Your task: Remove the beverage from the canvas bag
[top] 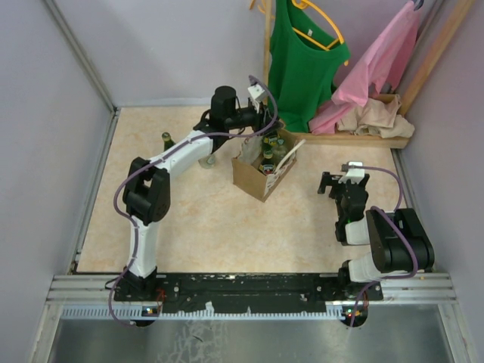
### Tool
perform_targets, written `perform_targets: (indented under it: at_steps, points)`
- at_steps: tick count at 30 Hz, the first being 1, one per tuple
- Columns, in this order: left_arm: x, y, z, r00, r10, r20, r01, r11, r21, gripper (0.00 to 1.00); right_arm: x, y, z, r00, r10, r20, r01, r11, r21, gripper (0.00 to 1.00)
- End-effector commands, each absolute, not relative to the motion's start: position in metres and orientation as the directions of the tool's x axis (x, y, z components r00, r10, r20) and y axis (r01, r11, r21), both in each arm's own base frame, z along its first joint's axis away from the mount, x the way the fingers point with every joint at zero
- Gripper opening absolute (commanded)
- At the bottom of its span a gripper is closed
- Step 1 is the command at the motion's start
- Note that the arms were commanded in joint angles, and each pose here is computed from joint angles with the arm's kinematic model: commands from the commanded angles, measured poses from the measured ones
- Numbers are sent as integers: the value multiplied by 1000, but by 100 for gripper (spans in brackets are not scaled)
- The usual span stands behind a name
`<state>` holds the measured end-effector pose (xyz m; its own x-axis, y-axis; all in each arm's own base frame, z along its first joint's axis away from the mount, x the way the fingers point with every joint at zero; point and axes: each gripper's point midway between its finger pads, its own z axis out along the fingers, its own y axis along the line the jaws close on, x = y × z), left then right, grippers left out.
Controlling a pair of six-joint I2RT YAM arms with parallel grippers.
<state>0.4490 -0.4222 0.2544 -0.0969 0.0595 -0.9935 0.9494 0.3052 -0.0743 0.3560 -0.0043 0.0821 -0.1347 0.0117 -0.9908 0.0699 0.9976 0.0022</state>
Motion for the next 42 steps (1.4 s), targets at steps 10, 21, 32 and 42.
perform_targets:
  at_steps: [10,21,32,42]
  points:
    - [484,-424,247,-83,42,-996,893,446,-56,50,367,-6,106,-56,-4,-998,73,997,-8,99]
    - [491,-426,222,-104,64,-993,880,471,-62,52,367,-6,106,-54,-4,-999,73,997,-8,99]
    - [500,-421,202,-96,95,-991,847,531,-31,53,367,-5,106,-55,-4,-998,71,997,-8,99]
    - [508,-420,175,-114,131,-985,826,563,-21,52,367,-6,106,-55,-4,-998,73,997,-8,99]
